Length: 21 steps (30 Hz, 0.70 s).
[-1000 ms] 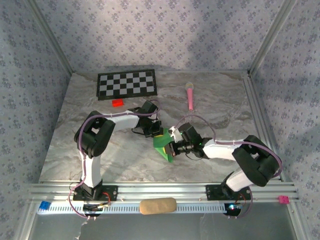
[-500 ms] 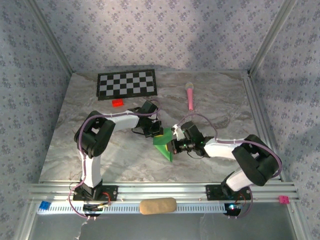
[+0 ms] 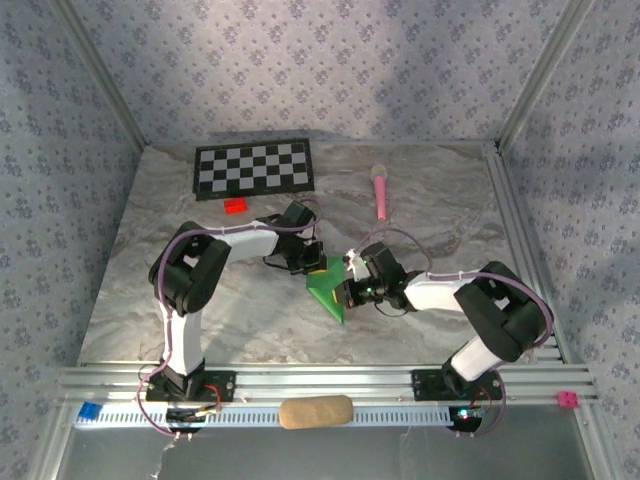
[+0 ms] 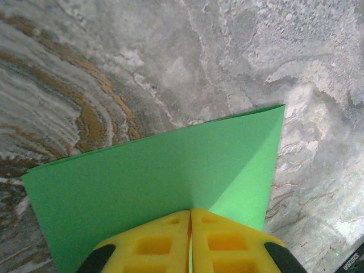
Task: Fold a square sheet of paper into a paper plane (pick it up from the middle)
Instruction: Third fold the triangle at the center of the table.
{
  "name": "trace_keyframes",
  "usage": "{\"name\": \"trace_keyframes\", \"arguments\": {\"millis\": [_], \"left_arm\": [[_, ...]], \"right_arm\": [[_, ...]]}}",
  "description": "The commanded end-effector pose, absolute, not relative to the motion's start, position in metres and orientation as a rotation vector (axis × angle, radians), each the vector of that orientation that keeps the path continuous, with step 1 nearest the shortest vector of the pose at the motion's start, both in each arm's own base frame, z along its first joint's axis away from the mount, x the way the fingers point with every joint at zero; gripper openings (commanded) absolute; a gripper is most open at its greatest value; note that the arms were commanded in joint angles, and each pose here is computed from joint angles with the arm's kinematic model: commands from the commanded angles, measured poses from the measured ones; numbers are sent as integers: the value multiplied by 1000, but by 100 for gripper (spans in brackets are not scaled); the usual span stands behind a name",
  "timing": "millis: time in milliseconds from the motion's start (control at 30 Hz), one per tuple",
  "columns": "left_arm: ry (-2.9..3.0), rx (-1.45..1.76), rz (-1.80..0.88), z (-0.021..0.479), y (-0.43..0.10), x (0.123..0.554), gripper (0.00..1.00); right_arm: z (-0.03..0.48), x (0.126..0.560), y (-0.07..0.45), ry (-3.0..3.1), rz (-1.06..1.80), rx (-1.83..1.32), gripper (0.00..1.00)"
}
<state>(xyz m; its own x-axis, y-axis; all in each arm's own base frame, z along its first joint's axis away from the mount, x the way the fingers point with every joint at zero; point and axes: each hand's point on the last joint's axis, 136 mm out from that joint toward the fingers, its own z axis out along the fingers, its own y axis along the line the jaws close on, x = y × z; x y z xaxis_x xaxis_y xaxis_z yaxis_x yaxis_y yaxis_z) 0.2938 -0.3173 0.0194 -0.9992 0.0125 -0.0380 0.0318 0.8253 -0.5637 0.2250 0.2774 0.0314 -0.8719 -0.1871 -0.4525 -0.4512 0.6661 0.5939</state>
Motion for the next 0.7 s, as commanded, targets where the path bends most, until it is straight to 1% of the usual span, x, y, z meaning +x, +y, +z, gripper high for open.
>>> {"name": "trace_keyframes", "arguments": {"millis": [0,667], "left_arm": [[3061,39,-800,-6,-305,283,10],[3063,35,-803,-5,-306,283,9]], "right_arm": [[36,229,281,2519,1051,-533,0],[32,233,274,2541,1019,-518,0]]}}
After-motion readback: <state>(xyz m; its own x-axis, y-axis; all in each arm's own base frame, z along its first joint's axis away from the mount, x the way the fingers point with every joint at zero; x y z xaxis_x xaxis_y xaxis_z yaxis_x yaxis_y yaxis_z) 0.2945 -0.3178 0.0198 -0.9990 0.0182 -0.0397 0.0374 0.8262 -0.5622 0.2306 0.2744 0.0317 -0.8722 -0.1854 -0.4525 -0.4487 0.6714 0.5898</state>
